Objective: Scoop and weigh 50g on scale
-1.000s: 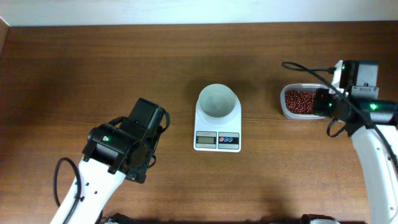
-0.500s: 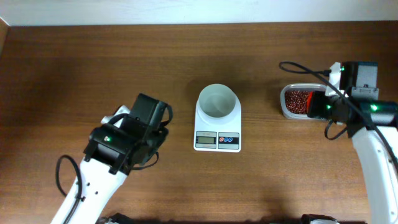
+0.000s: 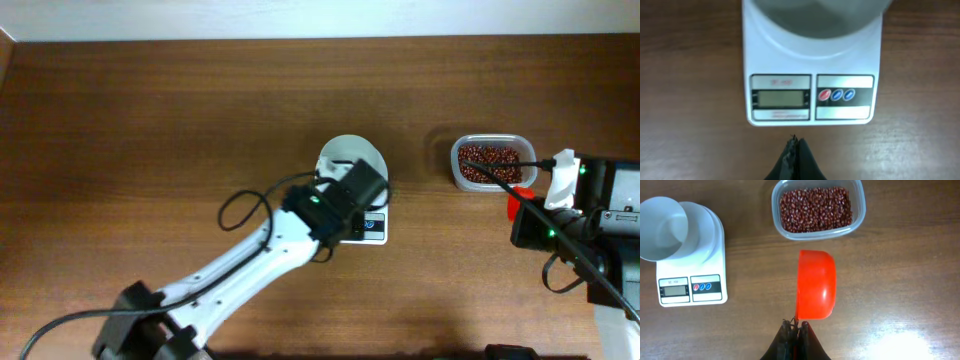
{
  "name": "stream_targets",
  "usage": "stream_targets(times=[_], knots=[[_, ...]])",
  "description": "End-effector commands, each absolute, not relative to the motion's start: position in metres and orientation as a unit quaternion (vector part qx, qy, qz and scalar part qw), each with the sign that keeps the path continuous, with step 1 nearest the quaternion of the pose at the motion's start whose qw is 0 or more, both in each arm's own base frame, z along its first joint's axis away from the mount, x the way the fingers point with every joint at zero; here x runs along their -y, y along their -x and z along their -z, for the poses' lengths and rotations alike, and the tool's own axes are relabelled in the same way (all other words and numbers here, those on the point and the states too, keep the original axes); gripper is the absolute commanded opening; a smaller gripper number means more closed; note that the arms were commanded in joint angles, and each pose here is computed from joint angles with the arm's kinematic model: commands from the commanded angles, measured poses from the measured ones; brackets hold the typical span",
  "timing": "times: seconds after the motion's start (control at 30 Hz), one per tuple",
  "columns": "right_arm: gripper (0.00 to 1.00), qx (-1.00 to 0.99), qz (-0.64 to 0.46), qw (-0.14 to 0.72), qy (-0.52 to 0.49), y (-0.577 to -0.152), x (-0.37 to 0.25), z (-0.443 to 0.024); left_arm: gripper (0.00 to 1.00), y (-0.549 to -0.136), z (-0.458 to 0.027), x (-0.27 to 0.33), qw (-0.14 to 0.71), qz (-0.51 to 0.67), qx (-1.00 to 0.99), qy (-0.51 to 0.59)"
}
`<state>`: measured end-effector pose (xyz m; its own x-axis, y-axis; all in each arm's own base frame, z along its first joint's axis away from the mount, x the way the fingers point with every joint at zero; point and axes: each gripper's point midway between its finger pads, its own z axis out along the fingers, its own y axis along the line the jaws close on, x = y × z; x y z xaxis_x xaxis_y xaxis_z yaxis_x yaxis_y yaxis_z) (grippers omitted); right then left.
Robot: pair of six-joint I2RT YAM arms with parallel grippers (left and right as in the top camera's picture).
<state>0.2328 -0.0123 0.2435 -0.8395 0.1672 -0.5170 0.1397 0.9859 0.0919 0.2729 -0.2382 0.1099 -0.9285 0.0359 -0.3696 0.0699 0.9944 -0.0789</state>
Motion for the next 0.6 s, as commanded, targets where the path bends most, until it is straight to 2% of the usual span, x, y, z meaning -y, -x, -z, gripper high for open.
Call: stream_targets(times=[0.0, 0.2, 0.57], knots=[[0.04, -0.956, -0.019, 0.281, -0.080, -0.232, 0.015, -0.250, 0.00, -0.285, -0.087, 0.252, 0.212, 0.016, -0.977, -0.010], [0.04, -0.956, -0.019, 0.281, -0.080, -0.232, 0.015, -0.250, 0.00, -0.294, -0.031, 0.264, 0.190, -0.002, -0.982, 0.015], [0.04, -0.957, -0.019, 0.277, -0.080, -0.231, 0.015, -0.249, 0.00, -0.293, -0.016, 0.285, 0.178, 0.033, -0.983, 0.008]])
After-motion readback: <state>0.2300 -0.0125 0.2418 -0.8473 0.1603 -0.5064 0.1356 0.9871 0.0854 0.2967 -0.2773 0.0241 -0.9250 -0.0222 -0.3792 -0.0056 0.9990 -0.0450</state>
